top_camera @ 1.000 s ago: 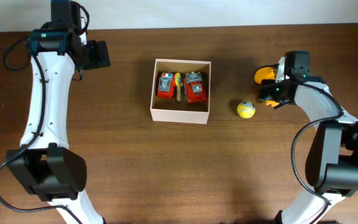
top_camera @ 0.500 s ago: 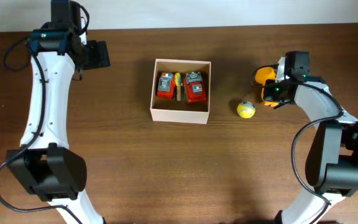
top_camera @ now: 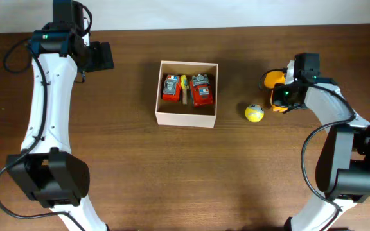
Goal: Pack container
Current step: 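Grasp the orange dinosaur with the right gripper, then lift the dinosaur and carry it over the box, then lower the dinosaur into the box's front and release it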
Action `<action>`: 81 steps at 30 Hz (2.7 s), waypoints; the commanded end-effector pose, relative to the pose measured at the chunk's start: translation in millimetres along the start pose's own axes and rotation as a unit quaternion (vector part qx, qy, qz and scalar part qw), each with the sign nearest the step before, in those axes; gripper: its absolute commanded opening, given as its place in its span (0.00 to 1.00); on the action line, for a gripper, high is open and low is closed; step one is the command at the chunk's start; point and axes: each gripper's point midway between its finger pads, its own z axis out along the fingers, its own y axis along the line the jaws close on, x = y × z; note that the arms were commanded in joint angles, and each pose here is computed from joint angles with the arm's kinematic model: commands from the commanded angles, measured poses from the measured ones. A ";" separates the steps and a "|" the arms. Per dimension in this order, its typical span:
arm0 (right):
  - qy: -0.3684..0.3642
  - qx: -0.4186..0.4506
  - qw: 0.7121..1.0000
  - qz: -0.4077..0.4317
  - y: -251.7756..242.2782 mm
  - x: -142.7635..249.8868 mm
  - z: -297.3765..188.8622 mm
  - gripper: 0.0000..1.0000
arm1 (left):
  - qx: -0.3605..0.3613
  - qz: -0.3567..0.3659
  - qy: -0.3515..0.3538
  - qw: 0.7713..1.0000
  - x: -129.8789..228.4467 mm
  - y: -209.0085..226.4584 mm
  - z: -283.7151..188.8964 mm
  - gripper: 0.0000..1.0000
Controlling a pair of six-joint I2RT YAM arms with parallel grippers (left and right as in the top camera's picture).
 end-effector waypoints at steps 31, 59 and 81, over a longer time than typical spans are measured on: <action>-0.036 -0.079 0.973 -0.213 160.4 -43.2 -174.8 0.26 | 0.004 -0.008 -0.022 1.000 -8.4 1.4 -16.5 0.99; 0.011 -0.205 0.855 -0.476 294.4 45.5 -155.5 0.29 | 0.004 -0.008 -0.022 1.000 -8.4 1.4 -16.5 0.99; 0.026 -0.236 0.806 -0.543 318.2 53.4 -78.1 0.29 | 0.004 -0.008 -0.022 1.000 -8.4 1.4 -16.5 0.99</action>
